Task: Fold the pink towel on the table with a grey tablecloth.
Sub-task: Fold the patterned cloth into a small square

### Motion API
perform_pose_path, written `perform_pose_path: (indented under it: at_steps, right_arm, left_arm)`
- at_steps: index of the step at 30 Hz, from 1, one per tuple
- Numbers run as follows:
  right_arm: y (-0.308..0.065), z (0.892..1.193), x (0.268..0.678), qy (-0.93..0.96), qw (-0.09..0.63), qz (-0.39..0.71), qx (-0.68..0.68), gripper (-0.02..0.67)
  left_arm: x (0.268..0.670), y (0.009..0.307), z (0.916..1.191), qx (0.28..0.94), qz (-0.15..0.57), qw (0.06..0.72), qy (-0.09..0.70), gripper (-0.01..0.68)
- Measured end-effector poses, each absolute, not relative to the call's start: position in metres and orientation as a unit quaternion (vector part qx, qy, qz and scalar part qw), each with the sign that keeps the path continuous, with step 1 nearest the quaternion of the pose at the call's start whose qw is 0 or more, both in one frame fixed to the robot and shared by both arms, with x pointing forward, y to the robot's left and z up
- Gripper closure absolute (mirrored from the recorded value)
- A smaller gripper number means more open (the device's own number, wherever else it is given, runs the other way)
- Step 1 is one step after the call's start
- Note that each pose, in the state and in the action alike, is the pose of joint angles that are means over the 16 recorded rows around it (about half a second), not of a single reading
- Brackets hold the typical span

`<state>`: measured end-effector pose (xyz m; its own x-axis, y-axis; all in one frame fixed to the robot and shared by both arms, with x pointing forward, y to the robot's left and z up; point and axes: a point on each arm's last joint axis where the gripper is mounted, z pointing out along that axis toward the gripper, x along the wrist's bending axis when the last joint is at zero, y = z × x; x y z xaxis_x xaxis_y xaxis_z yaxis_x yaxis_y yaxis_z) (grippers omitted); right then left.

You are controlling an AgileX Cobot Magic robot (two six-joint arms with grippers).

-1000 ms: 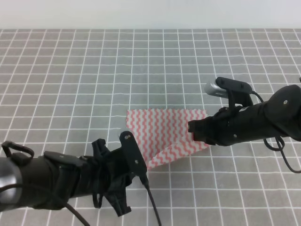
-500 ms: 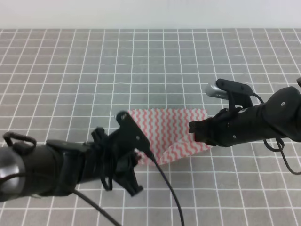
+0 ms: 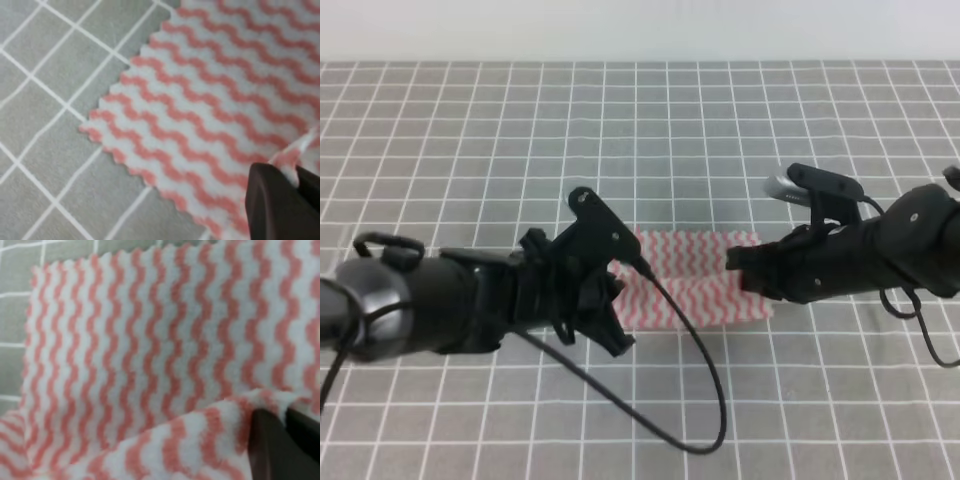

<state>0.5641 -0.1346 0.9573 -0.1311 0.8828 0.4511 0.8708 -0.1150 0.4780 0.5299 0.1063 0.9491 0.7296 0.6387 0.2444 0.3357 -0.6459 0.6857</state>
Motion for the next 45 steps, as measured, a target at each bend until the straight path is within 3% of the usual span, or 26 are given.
perform_pose_path:
  at_steps: [23, 45]
  right_arm:
    - [-0.137, 0.944, 0.584, 0.658, 0.000, 0.340, 0.672, 0.664]
    - [-0.145, 0.949, 0.593, 0.643, -0.002, 0.349, 0.682, 0.664]
  left_arm:
    - [0.557, 0.097, 0.932, 0.877, 0.250, 0.295, 0.285, 0.674]
    - [0.572, 0.096, 0.943, 0.865, 0.265, 0.310, 0.293, 0.674]
